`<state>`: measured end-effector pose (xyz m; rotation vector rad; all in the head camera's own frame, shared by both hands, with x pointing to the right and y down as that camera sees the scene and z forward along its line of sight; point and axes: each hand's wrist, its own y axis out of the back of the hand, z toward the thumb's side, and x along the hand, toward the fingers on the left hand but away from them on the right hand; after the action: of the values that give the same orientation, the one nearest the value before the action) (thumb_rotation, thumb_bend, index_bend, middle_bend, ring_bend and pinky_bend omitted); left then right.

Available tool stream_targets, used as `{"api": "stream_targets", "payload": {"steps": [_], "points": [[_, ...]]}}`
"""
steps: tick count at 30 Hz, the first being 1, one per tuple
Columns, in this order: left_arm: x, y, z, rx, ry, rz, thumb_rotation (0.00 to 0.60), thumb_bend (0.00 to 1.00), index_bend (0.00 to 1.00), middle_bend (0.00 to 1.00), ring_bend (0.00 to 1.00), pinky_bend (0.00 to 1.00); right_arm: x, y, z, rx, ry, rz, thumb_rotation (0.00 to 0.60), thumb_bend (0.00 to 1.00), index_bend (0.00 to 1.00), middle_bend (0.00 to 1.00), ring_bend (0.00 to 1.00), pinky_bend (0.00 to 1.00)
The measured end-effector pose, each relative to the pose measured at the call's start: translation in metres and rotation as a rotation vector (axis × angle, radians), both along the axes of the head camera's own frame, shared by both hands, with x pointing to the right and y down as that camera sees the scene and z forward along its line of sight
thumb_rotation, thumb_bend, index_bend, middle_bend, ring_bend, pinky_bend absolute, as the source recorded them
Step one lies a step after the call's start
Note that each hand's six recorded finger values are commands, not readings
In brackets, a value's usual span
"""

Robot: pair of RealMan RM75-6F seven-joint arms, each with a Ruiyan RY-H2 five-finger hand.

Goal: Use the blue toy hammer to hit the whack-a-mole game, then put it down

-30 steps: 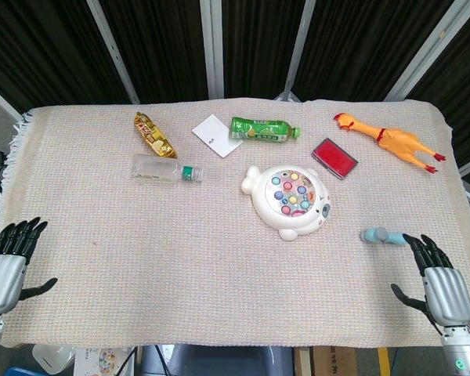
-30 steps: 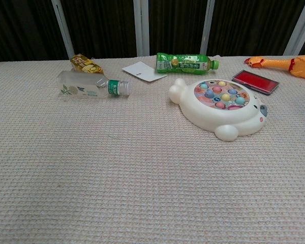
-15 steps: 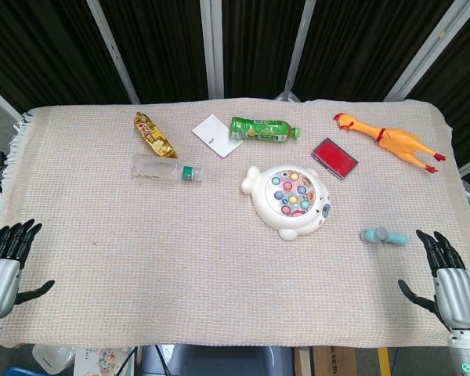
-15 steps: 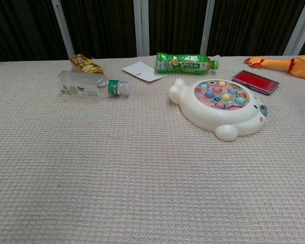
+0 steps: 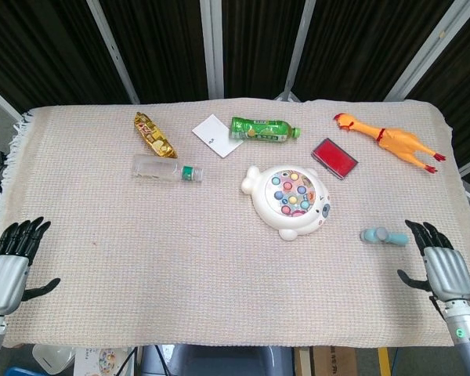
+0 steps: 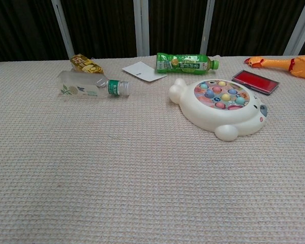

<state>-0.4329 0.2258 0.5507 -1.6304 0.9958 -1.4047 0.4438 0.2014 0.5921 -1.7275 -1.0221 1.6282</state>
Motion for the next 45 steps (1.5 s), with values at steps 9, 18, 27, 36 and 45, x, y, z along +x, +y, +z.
{"api": "stream_targets", "payload": {"steps": [9,18,27,36,45], "points": [[0.004,-0.003,0.000,-0.004,-0.009,0.010,0.600,0.03,0.00,0.00,0.00,0.00,0.012,-0.040,0.041,-0.103,0.018,0.023,0.600,0.27,0.16,0.16,0.04,0.14],[0.008,-0.006,0.002,-0.013,-0.014,0.021,0.600,0.03,0.00,0.00,0.00,0.00,0.005,-0.046,0.067,-0.159,-0.003,0.027,0.600,0.27,0.23,0.22,0.08,0.14],[0.009,-0.007,0.004,-0.017,-0.015,0.024,0.600,0.03,0.00,0.00,0.00,0.00,0.000,-0.047,0.081,-0.172,-0.024,0.048,0.600,0.34,0.30,0.31,0.15,0.14],[0.007,-0.007,0.005,-0.022,-0.019,0.021,0.600,0.03,0.00,0.00,0.00,0.00,-0.001,-0.048,0.094,-0.180,-0.035,0.070,0.600,0.36,0.33,0.32,0.16,0.14],[0.009,-0.007,0.005,-0.022,-0.017,0.026,0.600,0.03,0.00,0.00,0.00,0.00,-0.001,-0.044,0.102,-0.179,-0.046,0.084,0.600,0.40,0.38,0.37,0.19,0.14]]}}
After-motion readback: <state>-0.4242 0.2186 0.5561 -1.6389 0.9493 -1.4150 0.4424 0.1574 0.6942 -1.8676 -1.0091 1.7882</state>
